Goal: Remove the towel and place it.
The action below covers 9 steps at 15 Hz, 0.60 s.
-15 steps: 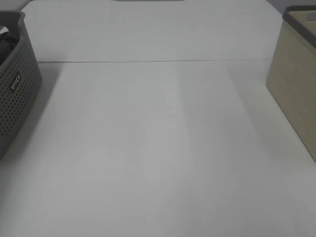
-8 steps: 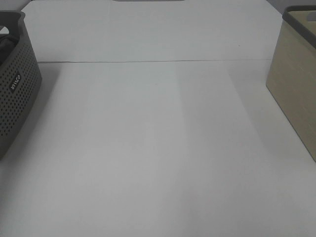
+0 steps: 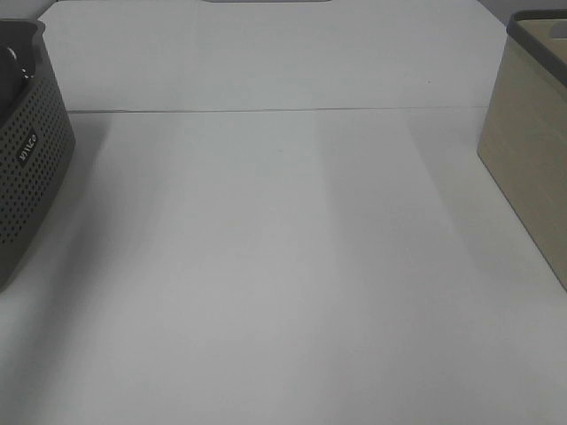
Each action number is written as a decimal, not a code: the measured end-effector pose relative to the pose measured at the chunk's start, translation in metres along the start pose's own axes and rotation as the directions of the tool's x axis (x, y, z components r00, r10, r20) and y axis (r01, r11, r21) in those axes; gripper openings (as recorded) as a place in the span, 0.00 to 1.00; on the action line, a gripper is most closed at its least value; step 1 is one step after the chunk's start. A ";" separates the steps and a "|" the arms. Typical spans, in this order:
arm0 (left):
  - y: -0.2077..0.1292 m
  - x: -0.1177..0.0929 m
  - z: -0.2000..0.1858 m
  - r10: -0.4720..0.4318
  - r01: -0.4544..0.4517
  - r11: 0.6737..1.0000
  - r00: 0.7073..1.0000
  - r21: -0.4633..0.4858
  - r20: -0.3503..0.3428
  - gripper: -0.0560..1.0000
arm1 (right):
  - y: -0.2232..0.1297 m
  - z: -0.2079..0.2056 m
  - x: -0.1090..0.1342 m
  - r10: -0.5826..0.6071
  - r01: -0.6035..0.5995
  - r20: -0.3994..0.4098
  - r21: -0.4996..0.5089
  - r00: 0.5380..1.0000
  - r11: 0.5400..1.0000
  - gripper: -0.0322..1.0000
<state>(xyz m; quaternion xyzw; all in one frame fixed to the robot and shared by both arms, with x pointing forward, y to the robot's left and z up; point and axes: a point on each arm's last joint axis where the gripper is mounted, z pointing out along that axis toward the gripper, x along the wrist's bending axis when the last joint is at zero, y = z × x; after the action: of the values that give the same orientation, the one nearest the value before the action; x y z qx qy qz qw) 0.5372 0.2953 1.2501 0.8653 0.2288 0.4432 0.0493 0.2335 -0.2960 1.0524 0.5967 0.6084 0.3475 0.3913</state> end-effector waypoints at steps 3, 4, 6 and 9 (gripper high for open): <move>0.029 -0.006 -0.015 0.045 -0.048 0.998 0.998 -0.046 -0.051 0.05 | 0.016 0.010 0.010 -0.023 0.023 -0.123 0.003 0.992 1.000 0.85; 0.040 -0.012 -0.019 0.068 -0.072 0.996 0.996 -0.061 -0.060 0.05 | 0.028 0.020 0.017 -0.032 0.032 -0.220 -0.005 0.975 0.999 0.84; 0.055 -0.021 -0.025 0.084 -0.090 0.991 0.994 -0.095 -0.067 0.05 | 0.043 0.039 0.025 -0.054 0.057 -0.328 -0.001 0.943 0.998 0.84; 0.082 -0.036 -0.036 0.104 -0.117 0.973 0.992 -0.198 -0.076 0.05 | 0.059 0.064 0.033 -0.075 0.082 -0.445 -0.004 0.892 0.997 0.84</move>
<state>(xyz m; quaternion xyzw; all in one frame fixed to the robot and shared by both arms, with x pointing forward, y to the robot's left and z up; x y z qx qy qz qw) 0.5193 0.2024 1.2687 0.8523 0.1356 0.4942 0.1044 0.3180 -0.2629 1.0737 0.4795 0.7079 0.4538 0.2511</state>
